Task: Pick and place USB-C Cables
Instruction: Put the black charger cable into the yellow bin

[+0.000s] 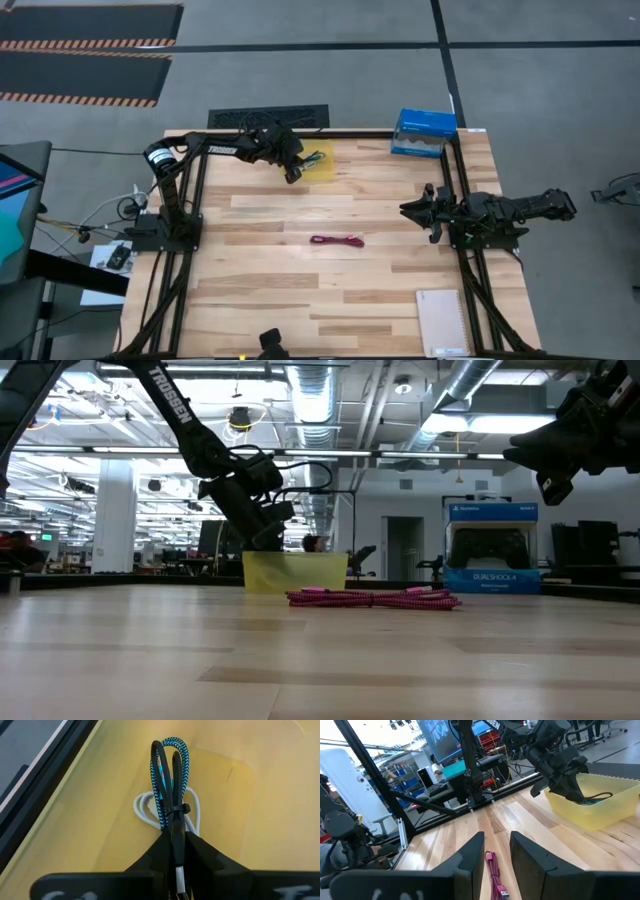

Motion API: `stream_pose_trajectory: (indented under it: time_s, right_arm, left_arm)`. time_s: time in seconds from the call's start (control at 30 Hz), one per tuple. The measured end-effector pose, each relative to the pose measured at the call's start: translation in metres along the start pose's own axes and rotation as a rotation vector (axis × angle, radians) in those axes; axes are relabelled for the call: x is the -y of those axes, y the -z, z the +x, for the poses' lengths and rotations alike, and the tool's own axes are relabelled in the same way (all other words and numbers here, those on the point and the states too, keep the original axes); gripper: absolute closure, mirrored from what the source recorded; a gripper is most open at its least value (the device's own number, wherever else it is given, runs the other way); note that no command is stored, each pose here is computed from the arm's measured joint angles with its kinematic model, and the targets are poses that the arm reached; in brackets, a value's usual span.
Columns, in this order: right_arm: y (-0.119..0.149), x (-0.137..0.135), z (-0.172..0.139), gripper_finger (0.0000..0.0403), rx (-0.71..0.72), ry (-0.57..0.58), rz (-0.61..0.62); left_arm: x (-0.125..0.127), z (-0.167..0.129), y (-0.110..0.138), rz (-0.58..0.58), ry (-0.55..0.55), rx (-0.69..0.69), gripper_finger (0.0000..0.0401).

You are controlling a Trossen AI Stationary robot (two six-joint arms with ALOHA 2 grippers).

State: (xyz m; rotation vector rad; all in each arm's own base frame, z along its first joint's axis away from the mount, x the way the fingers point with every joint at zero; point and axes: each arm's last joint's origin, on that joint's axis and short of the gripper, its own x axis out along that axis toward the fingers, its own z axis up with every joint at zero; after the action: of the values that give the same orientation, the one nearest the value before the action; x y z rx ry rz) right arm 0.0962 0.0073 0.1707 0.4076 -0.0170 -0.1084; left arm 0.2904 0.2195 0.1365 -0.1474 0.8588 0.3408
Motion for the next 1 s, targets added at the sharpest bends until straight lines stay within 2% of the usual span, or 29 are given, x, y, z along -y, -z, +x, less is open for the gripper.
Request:
stream_pose_trajectory:
  time_s: [0.33,0.77,1.0]
  right_arm:
    - [-0.0001,0.0000,0.0000,0.0284,0.000,0.000,0.000]
    - [-0.0001,0.0000,0.0000,0.0284,0.000,0.000,0.000]
    - [-0.0001,0.0000,0.0000,0.0284,0.000,0.000,0.000]
  left_arm:
    - [0.0000,0.0005,0.0007,0.020,-0.015,-0.007,0.0332]
    - [-0.0010,0.0009,-0.0029,0.034,-0.028,0.034,0.0231]
    - [-0.0010,0.0008,-0.0032,0.028,-0.026,0.037,0.0215]
